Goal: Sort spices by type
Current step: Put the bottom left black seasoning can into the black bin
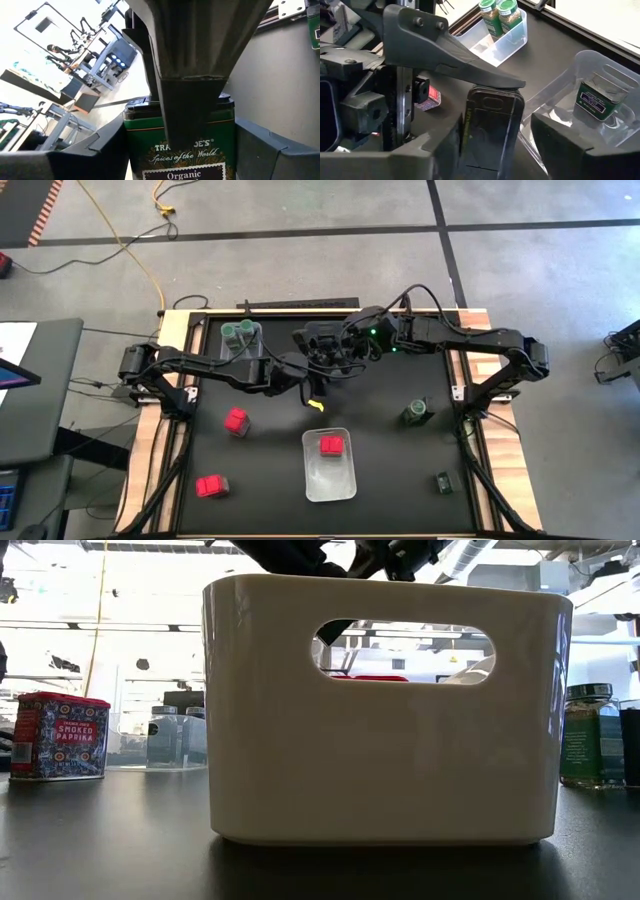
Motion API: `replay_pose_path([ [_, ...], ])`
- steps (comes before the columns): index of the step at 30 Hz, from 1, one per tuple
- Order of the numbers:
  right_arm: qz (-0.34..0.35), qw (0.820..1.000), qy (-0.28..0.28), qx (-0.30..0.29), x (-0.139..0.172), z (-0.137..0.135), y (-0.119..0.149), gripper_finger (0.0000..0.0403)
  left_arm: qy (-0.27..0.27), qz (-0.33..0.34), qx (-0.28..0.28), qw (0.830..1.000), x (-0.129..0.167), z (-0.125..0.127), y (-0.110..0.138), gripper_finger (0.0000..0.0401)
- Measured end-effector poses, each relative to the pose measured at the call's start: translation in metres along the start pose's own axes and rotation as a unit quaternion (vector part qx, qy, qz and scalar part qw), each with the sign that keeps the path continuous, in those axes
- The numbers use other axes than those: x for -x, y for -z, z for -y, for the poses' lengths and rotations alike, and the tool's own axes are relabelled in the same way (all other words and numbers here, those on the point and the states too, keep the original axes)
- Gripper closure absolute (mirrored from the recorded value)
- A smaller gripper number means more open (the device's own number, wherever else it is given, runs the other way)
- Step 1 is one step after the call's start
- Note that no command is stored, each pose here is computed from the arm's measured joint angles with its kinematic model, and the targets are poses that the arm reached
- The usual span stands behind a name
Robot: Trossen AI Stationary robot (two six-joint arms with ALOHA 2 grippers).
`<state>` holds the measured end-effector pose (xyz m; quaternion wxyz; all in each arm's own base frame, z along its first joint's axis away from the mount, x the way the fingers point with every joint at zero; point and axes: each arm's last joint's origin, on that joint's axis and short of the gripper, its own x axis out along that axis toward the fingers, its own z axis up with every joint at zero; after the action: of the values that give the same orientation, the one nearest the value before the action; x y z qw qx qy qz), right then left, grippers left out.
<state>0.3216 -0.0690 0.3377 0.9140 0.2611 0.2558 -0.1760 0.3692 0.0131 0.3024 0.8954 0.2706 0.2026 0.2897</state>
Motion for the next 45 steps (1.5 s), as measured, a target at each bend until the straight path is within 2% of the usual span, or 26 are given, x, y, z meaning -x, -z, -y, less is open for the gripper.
replay_pose_path([
  [9,0.001,1.000,-0.002,-0.006,0.0001,-0.0001,-0.0002,0.0250,-0.003,-0.002,-0.002,1.000,-0.0001,-0.0001,0.0002,0.0130],
  [27,-0.008,1.000,-0.007,0.002,0.0002,-0.0003,0.0010,0.0243,0.003,-0.004,0.015,1.000,-0.0001,0.0007,0.0011,0.0128],
  [36,-0.013,1.000,-0.003,0.018,-0.0001,0.0012,0.0020,0.0243,0.008,-0.009,0.012,1.000,-0.0001,0.0015,0.0024,0.0056],
  [41,-0.012,1.000,-0.003,0.017,-0.0001,0.0012,0.0018,0.0242,0.005,-0.010,0.011,1.000,-0.0001,0.0013,0.0024,0.0050],
  [45,-0.013,1.000,-0.002,0.016,-0.0001,0.0013,0.0019,0.0242,-0.018,-0.021,0.010,1.000,0.0001,0.0000,0.0029,0.0050],
])
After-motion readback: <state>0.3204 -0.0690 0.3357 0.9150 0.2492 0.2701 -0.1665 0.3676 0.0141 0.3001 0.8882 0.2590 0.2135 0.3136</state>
